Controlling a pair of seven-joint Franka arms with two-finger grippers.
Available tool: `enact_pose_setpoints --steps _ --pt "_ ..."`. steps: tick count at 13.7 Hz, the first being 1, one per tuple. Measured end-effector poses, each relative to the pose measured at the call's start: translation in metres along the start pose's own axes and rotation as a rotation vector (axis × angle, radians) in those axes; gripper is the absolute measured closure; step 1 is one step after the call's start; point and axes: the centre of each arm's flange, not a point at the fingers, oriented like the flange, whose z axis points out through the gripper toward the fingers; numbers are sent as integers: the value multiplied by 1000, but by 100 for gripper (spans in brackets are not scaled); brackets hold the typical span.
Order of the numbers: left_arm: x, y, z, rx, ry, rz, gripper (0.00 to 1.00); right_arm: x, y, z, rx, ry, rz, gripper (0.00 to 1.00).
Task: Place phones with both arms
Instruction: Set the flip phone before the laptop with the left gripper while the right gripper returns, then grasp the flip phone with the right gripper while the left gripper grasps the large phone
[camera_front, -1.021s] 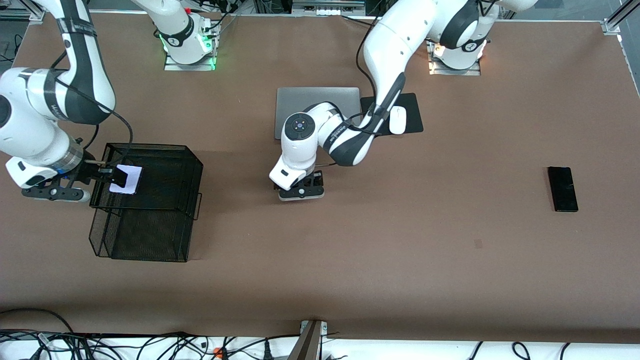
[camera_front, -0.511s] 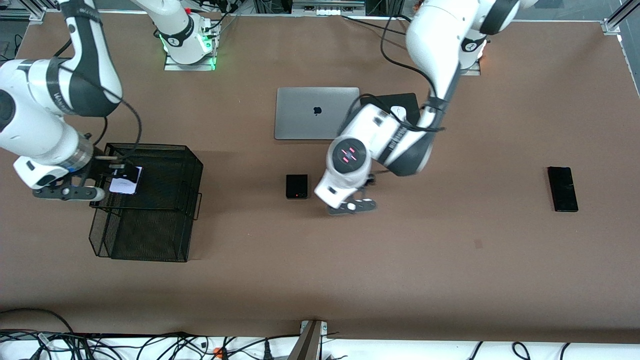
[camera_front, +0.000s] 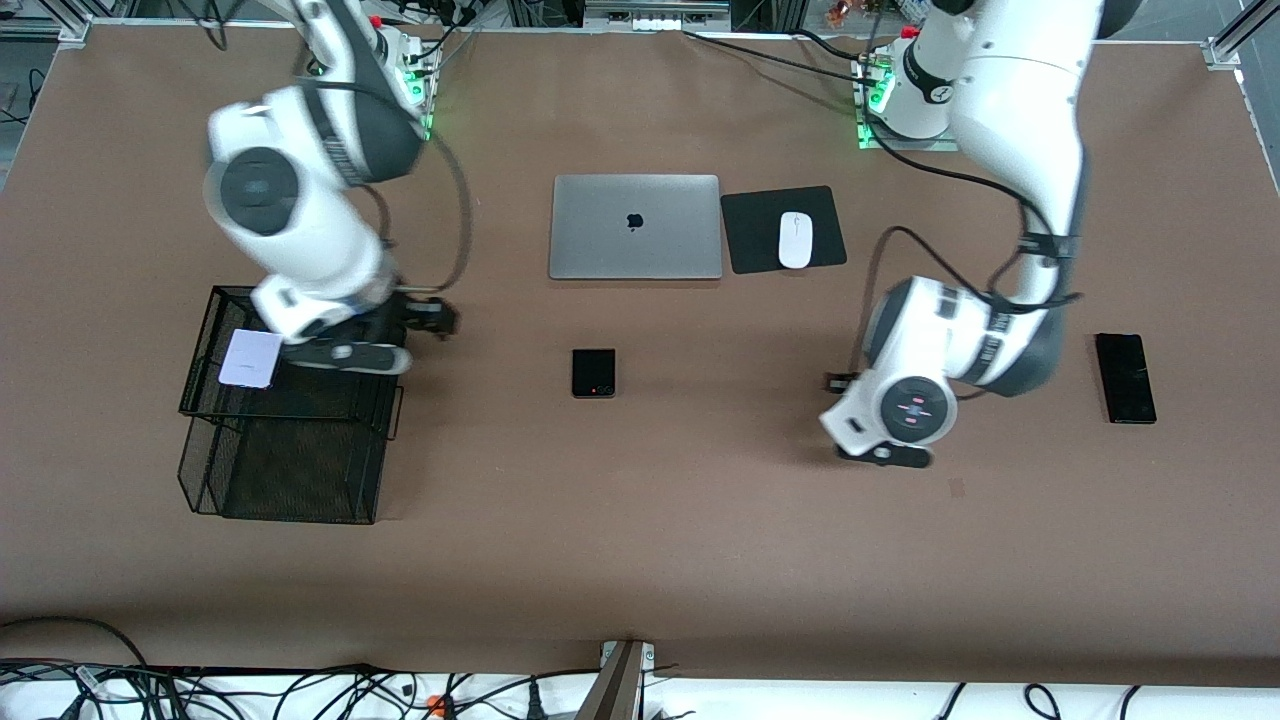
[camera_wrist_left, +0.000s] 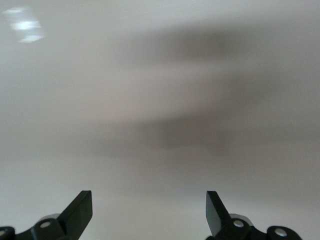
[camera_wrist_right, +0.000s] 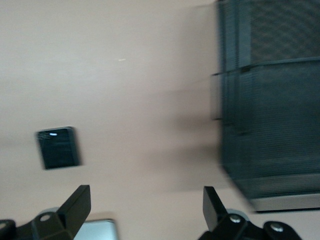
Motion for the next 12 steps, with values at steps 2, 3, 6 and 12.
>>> enact_pose_setpoints --steps 2,3,6,12 --pt "2 -60 17 42 9 52 0 -21 -65 27 32 23 39 0" --pt "1 -93 25 44 23 81 0 -31 -97 43 49 30 51 0" --pt "-13 -185 41 14 105 138 0 -38 -153 83 91 47 62 0" --pt "-62 -317 108 -37 232 35 0 -36 -173 155 73 97 -3 0"
